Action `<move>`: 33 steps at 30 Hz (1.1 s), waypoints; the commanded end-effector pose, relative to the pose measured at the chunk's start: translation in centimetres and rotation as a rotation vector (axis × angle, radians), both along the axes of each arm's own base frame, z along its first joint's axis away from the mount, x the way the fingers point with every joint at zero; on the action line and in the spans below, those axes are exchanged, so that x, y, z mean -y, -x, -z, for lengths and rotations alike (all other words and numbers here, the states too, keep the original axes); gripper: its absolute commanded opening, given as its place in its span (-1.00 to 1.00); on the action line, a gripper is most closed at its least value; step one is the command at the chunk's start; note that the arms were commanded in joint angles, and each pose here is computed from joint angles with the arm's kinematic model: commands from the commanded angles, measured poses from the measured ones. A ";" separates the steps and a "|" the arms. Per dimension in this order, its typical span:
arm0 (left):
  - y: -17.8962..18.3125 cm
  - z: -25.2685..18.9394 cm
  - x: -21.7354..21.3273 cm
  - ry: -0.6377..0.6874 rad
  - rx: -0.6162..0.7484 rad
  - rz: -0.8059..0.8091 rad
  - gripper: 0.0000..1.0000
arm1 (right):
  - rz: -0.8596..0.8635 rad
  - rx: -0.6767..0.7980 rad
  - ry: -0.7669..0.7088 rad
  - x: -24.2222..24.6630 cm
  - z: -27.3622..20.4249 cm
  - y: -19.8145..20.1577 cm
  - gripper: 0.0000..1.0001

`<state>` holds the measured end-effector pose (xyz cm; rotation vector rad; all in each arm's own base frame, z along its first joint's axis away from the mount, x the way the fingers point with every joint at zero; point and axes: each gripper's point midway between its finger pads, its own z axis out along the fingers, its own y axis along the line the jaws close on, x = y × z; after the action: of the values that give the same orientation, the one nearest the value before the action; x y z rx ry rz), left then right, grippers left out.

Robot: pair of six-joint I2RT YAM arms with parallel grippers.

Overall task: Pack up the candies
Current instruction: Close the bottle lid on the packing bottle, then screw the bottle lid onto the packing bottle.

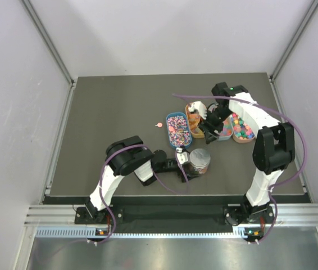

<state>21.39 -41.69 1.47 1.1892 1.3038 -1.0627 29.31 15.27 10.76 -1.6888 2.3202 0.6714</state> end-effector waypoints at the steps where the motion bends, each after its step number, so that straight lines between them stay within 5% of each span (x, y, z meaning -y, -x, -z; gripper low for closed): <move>1: -0.6 1.0 -1.8 0.022 0.113 -0.031 -1.00 | 0.070 0.089 -0.058 0.5 -3.2 -3.1 0.28; 6: -0.8 0.9 -2.0 0.022 0.110 -0.037 -1.00 | 0.000 0.161 -0.088 0.1 -5.9 -2.2 0.30; 18: -1.1 1.1 -1.7 0.027 0.092 -0.032 -1.00 | -0.140 0.071 -0.091 -0.3 -4.9 4.0 0.31; 33: -1.1 1.4 -1.4 0.024 0.081 -0.014 -1.00 | -0.175 0.096 -0.055 -1.6 -2.6 4.6 0.31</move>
<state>21.65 -41.63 1.51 1.2074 1.2855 -1.1009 24.56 16.24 13.35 -1.8614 2.1348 0.7036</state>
